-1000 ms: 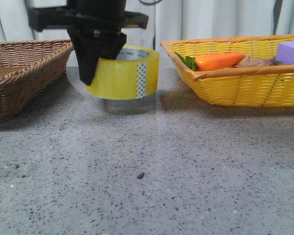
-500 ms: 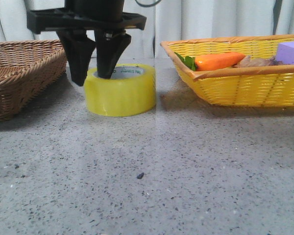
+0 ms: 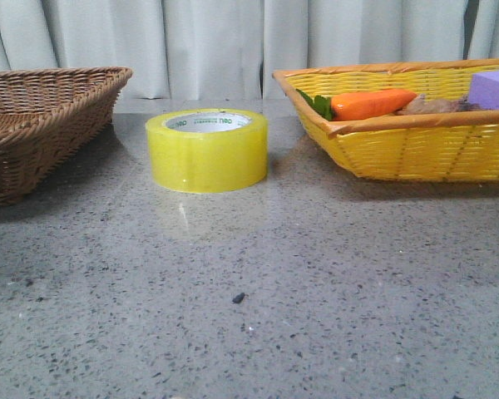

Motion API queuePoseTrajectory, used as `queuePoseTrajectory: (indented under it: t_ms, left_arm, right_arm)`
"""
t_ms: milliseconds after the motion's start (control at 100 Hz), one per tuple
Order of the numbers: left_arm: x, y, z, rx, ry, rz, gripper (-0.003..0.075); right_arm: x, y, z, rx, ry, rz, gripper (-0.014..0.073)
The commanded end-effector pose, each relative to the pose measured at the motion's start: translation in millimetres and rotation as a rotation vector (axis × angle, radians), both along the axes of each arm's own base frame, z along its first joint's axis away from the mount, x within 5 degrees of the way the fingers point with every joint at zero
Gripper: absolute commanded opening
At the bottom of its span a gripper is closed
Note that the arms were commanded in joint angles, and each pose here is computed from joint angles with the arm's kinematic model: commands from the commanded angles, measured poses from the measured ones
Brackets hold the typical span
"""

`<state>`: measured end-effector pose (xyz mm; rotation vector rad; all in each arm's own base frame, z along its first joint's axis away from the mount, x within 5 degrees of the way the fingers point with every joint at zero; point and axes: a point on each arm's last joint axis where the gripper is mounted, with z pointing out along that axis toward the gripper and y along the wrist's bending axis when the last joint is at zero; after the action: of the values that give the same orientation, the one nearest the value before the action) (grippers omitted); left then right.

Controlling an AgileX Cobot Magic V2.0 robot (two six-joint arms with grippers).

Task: Transfer tape with both arms

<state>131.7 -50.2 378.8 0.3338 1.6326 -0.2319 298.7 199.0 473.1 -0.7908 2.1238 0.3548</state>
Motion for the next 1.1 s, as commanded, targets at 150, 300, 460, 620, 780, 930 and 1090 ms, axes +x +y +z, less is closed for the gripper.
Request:
queuePoseTrajectory:
  t_ms: [150,300,460,620,780,930,1090]
  left_arm:
    - [40.6,-57.9,24.5,0.206,0.118,-0.202,0.0315]
    - [64.2,-92.9,23.8,0.363,0.288,-0.278,0.0315]
    - [91.9,-122.3,16.9,0.427,0.365,-0.320,0.0315]
    - [112.1,-146.9,0.3,0.453,0.477,-0.394,0.0315]
    - [130.5,-166.1,-22.3,0.483,0.553,-0.437,0.0315]
    - [138.0,-175.1,-37.9,0.499,0.585,-0.462,0.0315]
    - [143.0,-182.8,-48.2,0.519,0.581,-0.501,0.0315]
  right_arm:
    - [-45.2,-50.2,68.8,0.099,-0.252,-0.072,-0.0072]
    - [-57.6,-59.7,79.0,0.097,-0.293,-0.087,-0.0072]
    - [-61.5,-62.9,80.9,0.088,-0.298,-0.093,-0.0073]
    - [-62.0,-63.2,81.0,0.087,-0.297,-0.093,-0.0073]
    - [-61.7,-63.6,81.0,0.083,-0.300,-0.096,-0.0073]
    - [-61.4,-64.3,81.0,0.076,-0.303,-0.101,-0.0073]
    - [-61.5,-64.2,80.8,0.076,-0.301,-0.100,-0.0073]
